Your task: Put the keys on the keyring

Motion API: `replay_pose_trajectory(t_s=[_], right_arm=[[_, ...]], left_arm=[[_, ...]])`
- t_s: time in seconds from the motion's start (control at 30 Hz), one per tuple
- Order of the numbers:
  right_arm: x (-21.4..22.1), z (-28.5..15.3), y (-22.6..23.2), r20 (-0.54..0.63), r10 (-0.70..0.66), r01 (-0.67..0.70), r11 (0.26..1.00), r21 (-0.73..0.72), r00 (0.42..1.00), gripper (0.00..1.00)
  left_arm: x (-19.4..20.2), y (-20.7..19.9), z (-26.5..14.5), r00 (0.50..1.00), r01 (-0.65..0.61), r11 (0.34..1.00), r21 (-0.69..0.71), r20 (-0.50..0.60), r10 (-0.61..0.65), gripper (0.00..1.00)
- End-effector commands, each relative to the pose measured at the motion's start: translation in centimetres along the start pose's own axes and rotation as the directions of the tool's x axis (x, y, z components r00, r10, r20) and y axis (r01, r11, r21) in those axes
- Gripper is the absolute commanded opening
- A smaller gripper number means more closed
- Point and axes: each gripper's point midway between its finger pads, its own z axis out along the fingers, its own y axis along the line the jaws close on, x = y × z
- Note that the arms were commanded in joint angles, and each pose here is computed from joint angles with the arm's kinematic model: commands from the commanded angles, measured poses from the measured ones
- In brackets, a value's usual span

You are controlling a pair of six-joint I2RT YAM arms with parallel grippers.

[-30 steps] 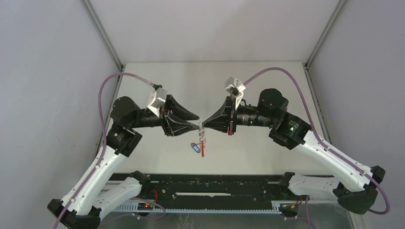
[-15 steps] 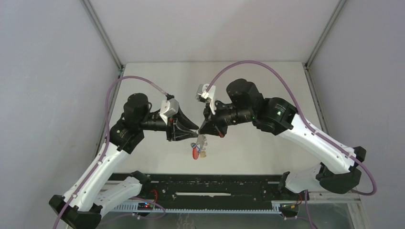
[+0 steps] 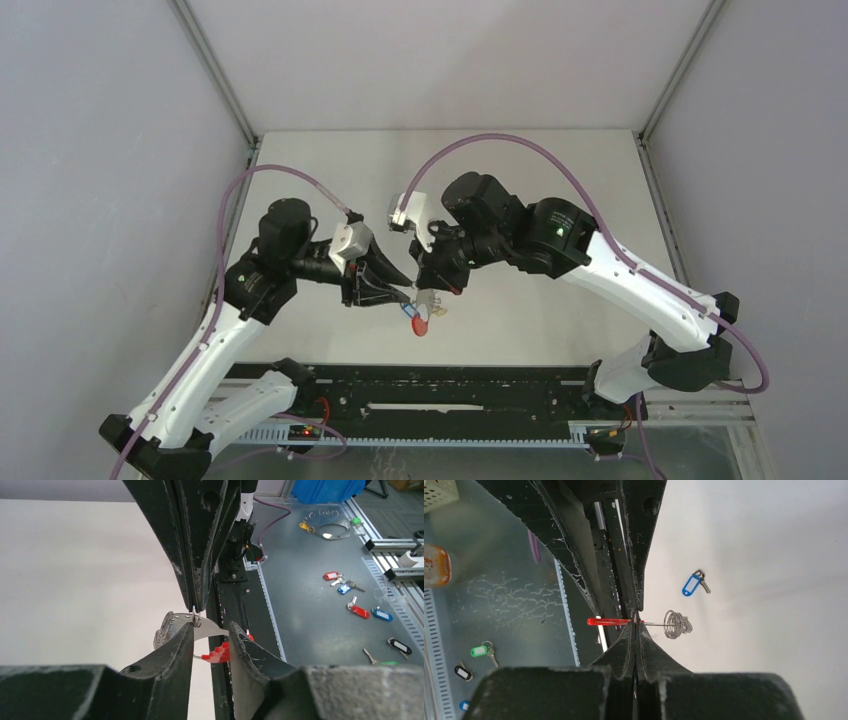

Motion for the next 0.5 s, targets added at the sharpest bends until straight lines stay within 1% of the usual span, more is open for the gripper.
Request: replay_pose_trajectory(t_s=[0.0,0.47], right_arm=[[-0.9,-1.0,0.1,0.008,-0.047,0.047,0.998,0.031,0.999,0.00],[-1.5,-0.1,1.1,-0.009,-0.079,0.079,0.997,-0.007,0.997,0.00]], left_arm=[[-1.7,-1.4,-0.5,0.995,-0.099,0.995,0.034,0.013,0.098,0.38],[-1.7,0.0,-0.2,0.992,-0.129,0.991,-0.026,-0.006,0.128,0.33]])
